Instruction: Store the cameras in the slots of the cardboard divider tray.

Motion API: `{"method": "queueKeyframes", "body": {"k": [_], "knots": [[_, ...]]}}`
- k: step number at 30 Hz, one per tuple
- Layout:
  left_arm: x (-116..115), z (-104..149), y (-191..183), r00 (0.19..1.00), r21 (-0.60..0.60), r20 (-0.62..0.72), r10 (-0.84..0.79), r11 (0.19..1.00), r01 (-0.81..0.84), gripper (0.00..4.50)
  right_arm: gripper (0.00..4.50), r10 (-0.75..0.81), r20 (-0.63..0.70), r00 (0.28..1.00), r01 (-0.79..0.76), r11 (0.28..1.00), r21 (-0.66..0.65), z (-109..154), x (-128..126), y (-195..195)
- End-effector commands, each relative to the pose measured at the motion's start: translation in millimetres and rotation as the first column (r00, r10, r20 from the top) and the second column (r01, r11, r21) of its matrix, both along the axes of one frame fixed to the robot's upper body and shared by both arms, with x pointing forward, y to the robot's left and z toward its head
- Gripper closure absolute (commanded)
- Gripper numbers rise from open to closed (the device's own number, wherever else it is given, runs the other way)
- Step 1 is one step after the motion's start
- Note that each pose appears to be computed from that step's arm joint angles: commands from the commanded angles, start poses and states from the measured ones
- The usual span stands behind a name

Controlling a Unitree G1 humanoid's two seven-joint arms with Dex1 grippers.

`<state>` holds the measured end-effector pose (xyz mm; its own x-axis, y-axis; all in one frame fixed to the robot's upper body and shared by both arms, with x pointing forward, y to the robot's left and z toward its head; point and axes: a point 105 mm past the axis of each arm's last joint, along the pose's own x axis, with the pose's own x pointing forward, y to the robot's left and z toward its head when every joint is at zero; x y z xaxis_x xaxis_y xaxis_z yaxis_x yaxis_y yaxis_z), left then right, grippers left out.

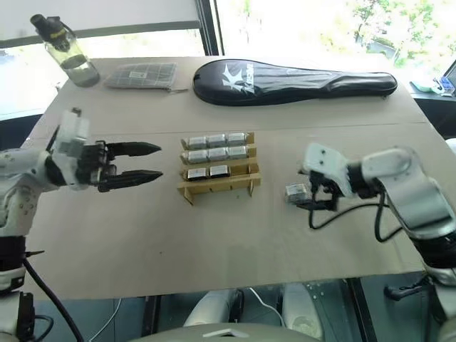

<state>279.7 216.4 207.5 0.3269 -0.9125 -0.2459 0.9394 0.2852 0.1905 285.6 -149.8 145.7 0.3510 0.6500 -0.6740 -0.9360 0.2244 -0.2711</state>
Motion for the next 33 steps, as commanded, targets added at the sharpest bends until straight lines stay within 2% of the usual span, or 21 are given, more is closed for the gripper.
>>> {"method": "queueKeyframes", "body": {"k": [1,8,14,15,19,22,23,27,33], "knots": [[0,3,-2,0.999,0.069,0.021,-0.044,0.997,0.043,1.34,0.29,0.045,0.102,0.994,-0.039,0.997,-0.063,6,5,-2],[-1,-4,-1,0.994,0.168,-0.021,-0.109,0.98,0.111,1.34,0.29,0.092,0.119,0.989,-0.082,0.993,-0.091,5,18,5],[-3,1,-2,0.99,0.179,-0.016,-0.141,0.974,0.141,1.34,0.29,0.123,0.075,0.99,-0.114,0.987,-0.109,-1,21,8],[-4,1,-2,0.989,0.18,-0.016,-0.146,0.973,0.146,1.34,0.83,0.123,0.069,0.99,-0.115,0.987,-0.109,-1,22,8],[-7,3,-6,0.987,0.156,-0.024,-0.158,0.975,0.16,1.34,2.32,0.114,0.055,0.992,-0.107,0.989,-0.105,-3,25,7],[-9,4,-7,0.986,0.145,-0.029,-0.166,0.975,0.169,1.34,3.7,0.127,0.037,0.991,-0.122,0.986,-0.113,-4,23,7],[-9,5,-7,0.986,0.146,-0.025,-0.164,0.975,0.166,1.34,3.96,0.131,0.033,0.991,-0.126,0.986,-0.113,-4,22,7],[-9,5,-6,0.987,0.147,-0.023,-0.161,0.976,0.163,1.34,3.98,0.145,0.03,0.989,-0.141,0.984,-0.108,-1,21,8],[-7,7,-5,0.988,0.141,-0.011,-0.156,0.978,0.156,1.34,3.98,0.132,0.116,0.985,-0.132,0.991,-0.002,47,39,24]]}}
